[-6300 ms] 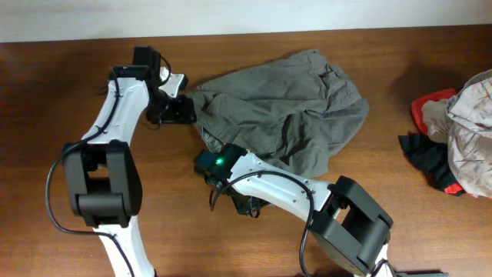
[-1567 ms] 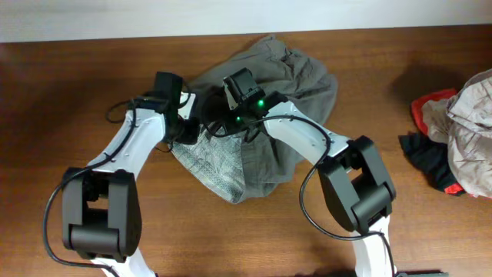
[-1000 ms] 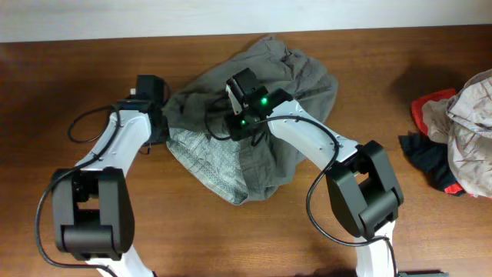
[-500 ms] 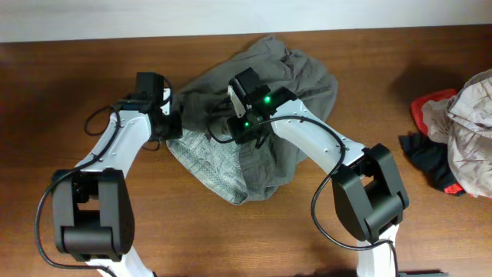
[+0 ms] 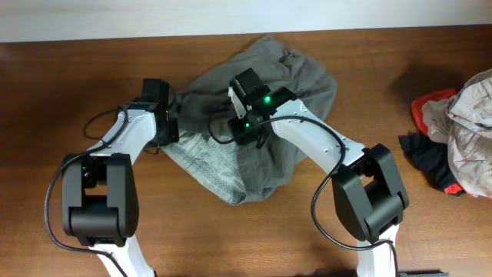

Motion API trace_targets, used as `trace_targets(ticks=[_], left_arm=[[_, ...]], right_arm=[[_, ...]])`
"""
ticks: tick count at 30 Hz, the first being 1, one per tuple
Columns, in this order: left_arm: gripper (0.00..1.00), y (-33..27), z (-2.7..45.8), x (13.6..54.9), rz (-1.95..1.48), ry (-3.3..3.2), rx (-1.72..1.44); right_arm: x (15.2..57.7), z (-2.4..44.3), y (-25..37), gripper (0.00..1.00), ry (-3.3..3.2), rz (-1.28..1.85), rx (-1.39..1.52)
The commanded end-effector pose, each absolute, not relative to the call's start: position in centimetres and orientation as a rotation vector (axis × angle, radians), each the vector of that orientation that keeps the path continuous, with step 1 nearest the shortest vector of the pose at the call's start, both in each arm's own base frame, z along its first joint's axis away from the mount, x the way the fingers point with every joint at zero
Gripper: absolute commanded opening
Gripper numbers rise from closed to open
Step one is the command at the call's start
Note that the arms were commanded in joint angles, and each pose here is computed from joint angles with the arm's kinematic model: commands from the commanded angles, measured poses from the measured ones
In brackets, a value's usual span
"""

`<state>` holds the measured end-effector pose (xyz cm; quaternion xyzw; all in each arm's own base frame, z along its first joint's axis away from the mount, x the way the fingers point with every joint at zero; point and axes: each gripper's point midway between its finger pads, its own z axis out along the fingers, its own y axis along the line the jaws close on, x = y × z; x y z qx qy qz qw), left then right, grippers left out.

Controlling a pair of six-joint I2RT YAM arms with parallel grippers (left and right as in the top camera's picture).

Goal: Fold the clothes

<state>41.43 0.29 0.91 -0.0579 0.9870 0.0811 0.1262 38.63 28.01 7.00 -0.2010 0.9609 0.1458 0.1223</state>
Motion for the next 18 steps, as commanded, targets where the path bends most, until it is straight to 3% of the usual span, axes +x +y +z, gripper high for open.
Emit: trace_targets(ticks=[1, 3, 5, 7, 8, 14, 17, 18], left_arm=[[0.01, 2.8, 1.0, 40.6, 0.415, 2.827, -0.423], [0.01, 2.9, 0.9, 40.1, 0.415, 2.829, -0.492], [0.09, 3.2, 0.8, 39.5, 0.413, 2.826, -0.587], [0.49, 3.6, 0.7, 39.1, 0.405, 2.817, -0.68], [0.6, 3.8, 0.7, 39.0, 0.384, 2.822, -0.702], [0.62, 6.1, 0.5, 38.7, 0.363, 2.811, -0.804], [0.52, 7.9, 0.5, 38.5, 0.339, 2.797, -0.88], [0.51, 8.0, 0.4, 38.5, 0.328, 2.797, -0.892]], right_arm=[[39.0, 9.2, 28.2, 0.24, 2.758, 0.457, -0.588], [39.0, 9.2, 28.1, 0.24, 2.758, 0.457, -0.588], [38.9, 9.1, 28.1, 0.24, 2.764, 0.454, -0.589], [38.8, 9.1, 28.0, 0.24, 2.77, 0.452, -0.589], [38.8, 9.0, 28.0, 0.24, 2.773, 0.451, -0.589], [39.2, 8.8, 27.1, 0.24, 2.775, 0.376, -0.572], [40.1, 8.5, 25.7, 0.25, 2.777, 0.272, -0.498], [40.3, 8.5, 25.4, 0.29, 2.78, 0.263, -0.479]])
